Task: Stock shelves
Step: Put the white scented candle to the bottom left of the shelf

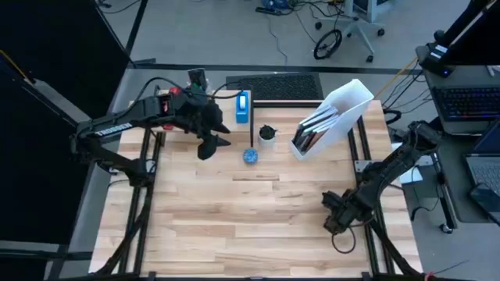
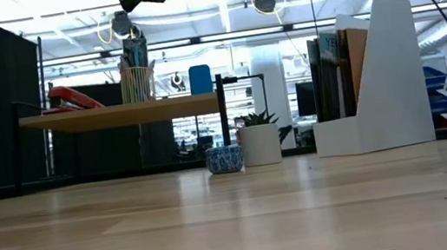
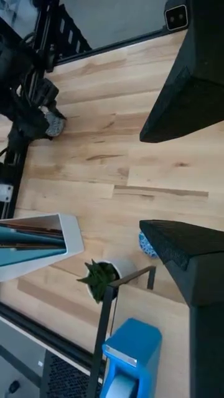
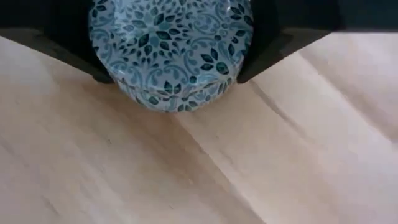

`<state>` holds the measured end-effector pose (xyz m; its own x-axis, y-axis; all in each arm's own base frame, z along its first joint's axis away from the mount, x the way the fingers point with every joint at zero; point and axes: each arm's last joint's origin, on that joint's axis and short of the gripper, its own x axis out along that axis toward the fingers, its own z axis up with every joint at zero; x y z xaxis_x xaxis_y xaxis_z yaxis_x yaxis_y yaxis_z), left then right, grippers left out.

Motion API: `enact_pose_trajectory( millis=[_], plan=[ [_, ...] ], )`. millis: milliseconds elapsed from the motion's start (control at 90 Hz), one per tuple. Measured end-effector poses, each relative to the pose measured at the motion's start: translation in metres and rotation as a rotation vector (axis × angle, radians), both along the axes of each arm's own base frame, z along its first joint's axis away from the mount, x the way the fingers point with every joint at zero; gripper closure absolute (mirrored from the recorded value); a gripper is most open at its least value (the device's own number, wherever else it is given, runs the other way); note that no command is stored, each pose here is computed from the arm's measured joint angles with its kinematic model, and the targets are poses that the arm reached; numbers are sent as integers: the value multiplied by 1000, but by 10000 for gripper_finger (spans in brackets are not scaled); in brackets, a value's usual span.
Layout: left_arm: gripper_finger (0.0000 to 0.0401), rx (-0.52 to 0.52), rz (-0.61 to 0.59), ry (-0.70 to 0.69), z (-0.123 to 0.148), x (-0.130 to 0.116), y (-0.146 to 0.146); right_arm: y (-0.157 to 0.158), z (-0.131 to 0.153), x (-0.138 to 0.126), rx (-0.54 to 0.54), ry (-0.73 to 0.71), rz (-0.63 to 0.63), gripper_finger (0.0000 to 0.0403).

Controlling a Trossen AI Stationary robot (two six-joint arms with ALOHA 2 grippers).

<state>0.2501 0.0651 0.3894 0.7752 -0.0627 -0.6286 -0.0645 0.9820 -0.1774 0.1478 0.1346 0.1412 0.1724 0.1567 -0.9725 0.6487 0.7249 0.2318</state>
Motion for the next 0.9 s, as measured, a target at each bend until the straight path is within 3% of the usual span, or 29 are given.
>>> enact_pose_trajectory(
  millis=[211,378,589,900],
  plan=[
    [201,3,-7,18,-1,-2,-1,-13,8,38,108,-226,-17,132],
    [201,25,-30,31,-2,-3,-1,-35,16,66,98,-344,-61,132],
    [201,43,-39,11,-1,-2,-1,-54,31,120,-20,-428,28,132],
    [201,57,-53,7,0,-2,-1,-80,33,227,-294,-440,184,132]
  ],
)
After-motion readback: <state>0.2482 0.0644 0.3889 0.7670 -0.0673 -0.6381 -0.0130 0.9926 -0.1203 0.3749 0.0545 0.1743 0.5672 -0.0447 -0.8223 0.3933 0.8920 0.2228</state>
